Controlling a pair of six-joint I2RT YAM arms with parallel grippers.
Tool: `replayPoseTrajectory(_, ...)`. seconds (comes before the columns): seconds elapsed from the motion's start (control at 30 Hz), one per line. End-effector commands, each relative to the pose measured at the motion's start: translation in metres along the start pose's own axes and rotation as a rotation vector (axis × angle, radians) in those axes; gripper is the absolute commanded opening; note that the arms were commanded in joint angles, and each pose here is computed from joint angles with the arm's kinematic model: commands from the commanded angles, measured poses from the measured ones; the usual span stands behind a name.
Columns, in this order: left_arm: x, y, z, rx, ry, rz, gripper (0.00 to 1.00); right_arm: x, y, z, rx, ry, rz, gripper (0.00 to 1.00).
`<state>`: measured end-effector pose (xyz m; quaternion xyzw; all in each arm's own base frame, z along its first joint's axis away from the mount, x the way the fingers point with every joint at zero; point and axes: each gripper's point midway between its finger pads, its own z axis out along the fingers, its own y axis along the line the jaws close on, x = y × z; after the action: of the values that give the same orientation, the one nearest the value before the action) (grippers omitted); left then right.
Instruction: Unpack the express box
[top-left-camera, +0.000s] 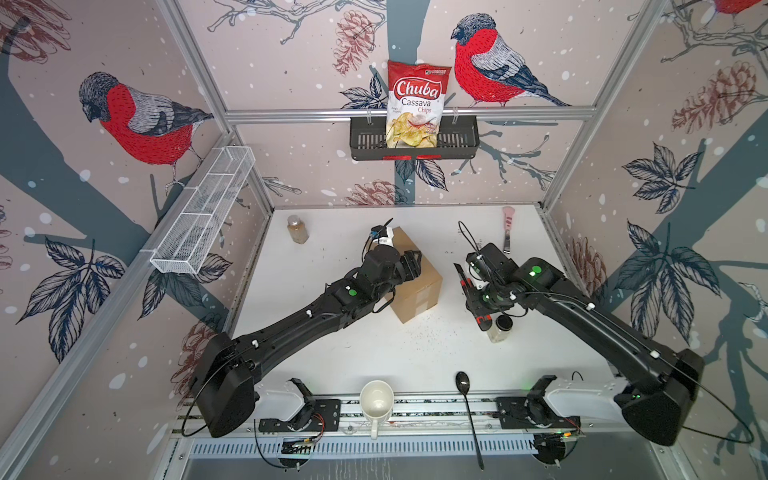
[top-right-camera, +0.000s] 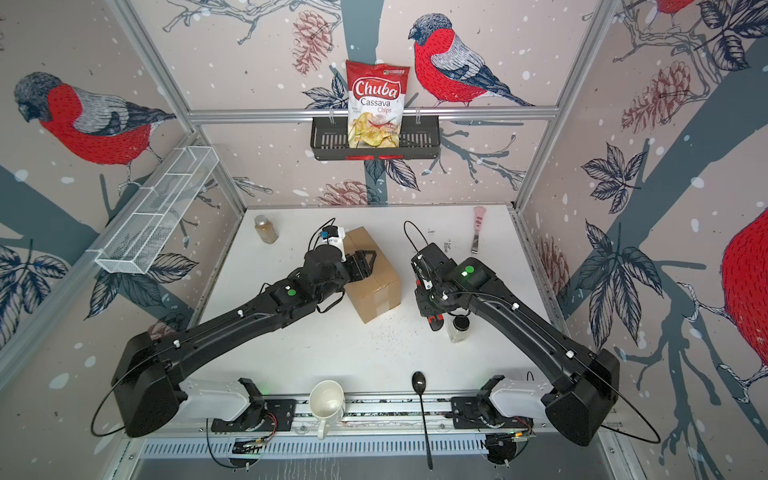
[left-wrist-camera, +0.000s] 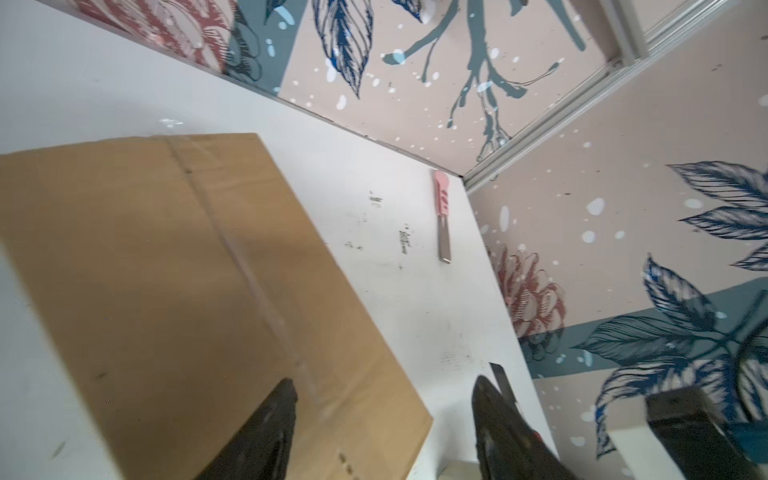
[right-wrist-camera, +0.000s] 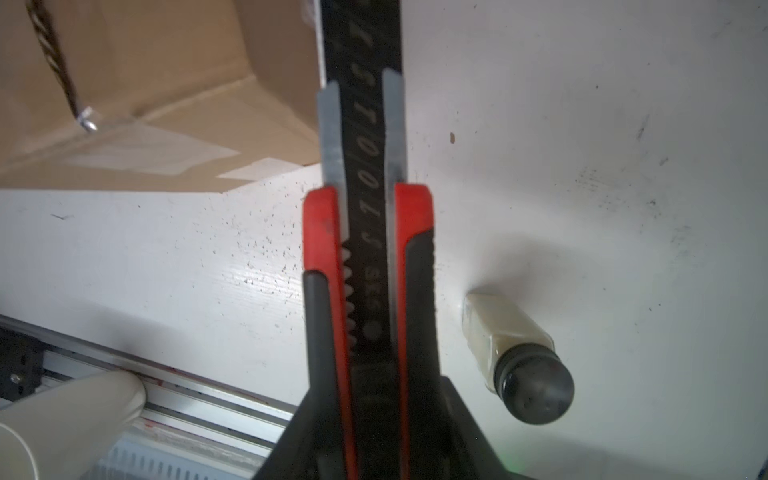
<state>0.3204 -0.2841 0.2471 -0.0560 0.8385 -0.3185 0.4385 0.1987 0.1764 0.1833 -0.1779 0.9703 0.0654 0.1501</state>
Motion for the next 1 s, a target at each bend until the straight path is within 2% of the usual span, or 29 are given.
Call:
replayPoseTrajectory(0.0,0.006,0.037,-0.011,-0.183,-0.006,0.057,0.67,0.014,-0.004,-0.002,0.049,0.041,0.013,0.06)
replayPoseTrajectory(0.23,0.018,0.066,-0.034,-0.299,-0.036,0.056,0.68,0.029,0.017,-0.003,0.021,0.084,-0.033,0.06)
replayPoseTrajectory(0.43,0.023,0.08,-0.05,-0.335,-0.054,0.037,0.65,0.035,0.031,0.004,-0.003,0.107,-0.062,0.06)
replayPoseTrajectory(0.97,0.051,0.102,-0.048,-0.34,-0.025,-0.009,0.64,0.033,0.049,0.013,-0.01,0.134,-0.087,0.06)
